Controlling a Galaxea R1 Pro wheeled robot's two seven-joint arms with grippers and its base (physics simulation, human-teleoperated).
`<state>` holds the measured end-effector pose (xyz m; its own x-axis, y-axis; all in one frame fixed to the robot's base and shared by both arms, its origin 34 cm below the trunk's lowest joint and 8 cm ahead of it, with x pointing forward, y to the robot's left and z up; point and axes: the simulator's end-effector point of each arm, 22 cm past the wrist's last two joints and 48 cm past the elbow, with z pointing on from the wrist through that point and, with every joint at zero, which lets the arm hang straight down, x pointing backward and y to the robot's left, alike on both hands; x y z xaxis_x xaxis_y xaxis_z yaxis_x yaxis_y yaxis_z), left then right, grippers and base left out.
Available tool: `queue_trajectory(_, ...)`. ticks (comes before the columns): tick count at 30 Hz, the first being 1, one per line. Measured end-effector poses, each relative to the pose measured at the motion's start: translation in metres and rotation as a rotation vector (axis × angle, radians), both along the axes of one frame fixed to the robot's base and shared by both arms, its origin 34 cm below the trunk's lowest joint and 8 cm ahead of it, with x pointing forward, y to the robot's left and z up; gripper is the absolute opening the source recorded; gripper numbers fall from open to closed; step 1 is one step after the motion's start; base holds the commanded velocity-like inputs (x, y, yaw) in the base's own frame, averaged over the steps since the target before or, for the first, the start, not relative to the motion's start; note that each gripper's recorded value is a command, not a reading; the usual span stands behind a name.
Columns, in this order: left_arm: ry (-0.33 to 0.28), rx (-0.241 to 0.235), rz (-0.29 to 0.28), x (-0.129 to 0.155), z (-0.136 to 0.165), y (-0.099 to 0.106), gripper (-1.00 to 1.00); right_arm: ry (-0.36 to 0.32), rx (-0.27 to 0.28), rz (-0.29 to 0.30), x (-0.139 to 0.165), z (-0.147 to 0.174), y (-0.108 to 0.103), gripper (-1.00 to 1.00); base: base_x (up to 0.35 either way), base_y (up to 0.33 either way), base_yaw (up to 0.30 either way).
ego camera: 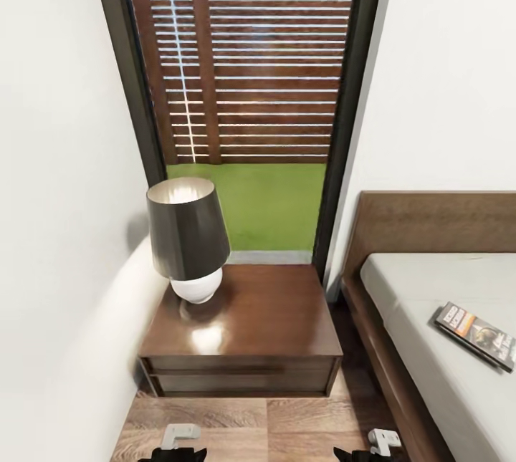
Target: In the bedroom, move the book from the bed onto either nightstand, and place the two sandals side by side next to the bed.
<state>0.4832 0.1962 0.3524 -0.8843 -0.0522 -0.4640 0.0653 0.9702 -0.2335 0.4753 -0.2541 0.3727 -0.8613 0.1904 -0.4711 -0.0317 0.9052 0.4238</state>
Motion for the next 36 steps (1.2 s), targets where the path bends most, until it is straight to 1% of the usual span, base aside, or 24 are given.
queue_trajectory(7, 0.0, 0.0, 0.0, 0.0, 0.0, 0.0001, 1.0, 0.0, 0.0, 0.0, 0.0, 0.0, 0.0, 1.0, 0.063, 0.0, 0.0)
queue_trajectory(29, 0.0, 0.001, 0.0, 0.0, 0.0002, 0.0002, 1.0, 0.0, 0.0, 0.0, 0.0, 0.0002, 0.0, 1.0, 0.31, 0.0, 0.0)
queue_trajectory(36, 0.0, 0.001, -0.001, 0.0, 0.0, 0.0002, 1.0, 0.0, 0.0, -0.001, 0.0001, 0.0001, -0.0001, 1.0, 0.223, 0.0, 0.0)
